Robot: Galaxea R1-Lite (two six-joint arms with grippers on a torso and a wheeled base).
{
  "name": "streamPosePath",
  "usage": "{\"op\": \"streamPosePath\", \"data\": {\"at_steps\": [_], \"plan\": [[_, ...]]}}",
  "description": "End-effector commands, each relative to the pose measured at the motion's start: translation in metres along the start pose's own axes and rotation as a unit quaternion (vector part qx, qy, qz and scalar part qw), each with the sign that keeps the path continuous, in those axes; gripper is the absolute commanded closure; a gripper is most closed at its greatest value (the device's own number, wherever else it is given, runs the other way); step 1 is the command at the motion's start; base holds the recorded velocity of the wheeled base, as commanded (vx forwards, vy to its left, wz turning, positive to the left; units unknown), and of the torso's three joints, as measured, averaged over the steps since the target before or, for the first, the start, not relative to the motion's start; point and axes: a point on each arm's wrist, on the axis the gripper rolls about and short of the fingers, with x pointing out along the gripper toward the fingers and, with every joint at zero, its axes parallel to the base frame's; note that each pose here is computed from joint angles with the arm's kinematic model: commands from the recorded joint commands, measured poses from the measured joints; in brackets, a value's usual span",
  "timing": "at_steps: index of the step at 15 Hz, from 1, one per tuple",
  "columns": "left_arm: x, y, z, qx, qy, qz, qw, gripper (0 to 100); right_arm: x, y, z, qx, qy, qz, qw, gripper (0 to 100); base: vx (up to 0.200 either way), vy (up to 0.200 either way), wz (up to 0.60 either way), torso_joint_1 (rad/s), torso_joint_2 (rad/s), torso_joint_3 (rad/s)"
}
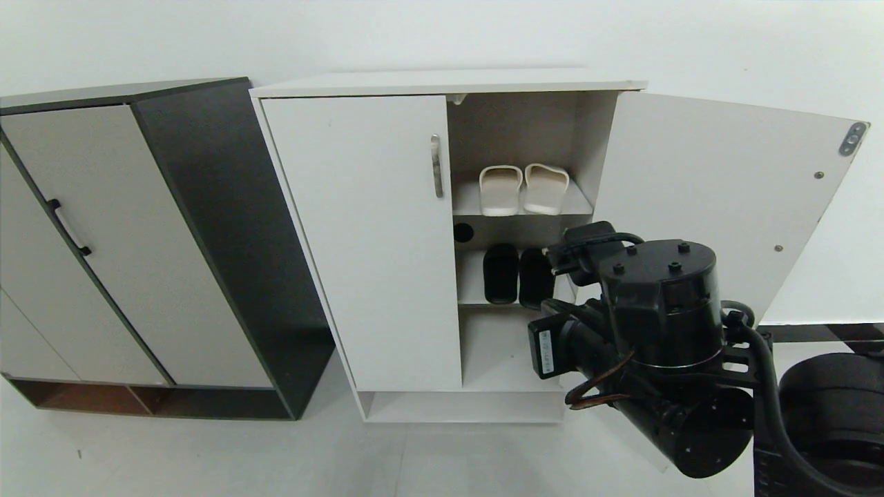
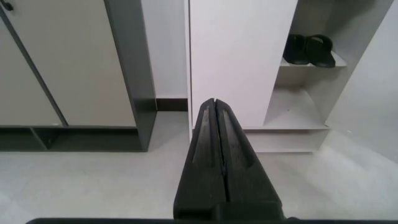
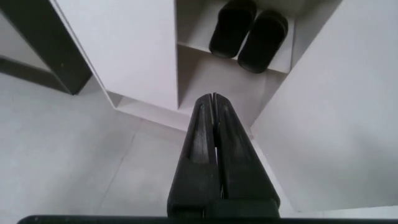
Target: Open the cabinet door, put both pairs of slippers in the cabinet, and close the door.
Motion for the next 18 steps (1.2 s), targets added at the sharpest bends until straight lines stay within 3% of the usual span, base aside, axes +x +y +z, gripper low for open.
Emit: {"op": "streamPosePath", "data": {"at_steps": [1,10,18], "plan": [[0.0001,0.0000,0.0000,0.000,0.001,0.000,1.0000,100,0.0007,0.0000,-0.0009,-0.001,0.001,-0.001,1.000,100,0.000,0.000,0.00,0.000,0.00,0.000],[0.0001,0.0000,0.0000,-0.001,0.001,0.000,1.0000,100,0.0038,-0.0034,-0.0009,0.001,0.003,-0.002,1.000,100,0.000,0.000,0.00,0.000,0.00,0.000],[0.0001,0.0000,0.0000,-0.001,0.001,0.000,1.0000,100,0.0028,-0.0035,-0.0006,0.001,0.003,-0.001,1.000,100,0.000,0.000,0.00,0.050,-0.37,-0.336]]}}
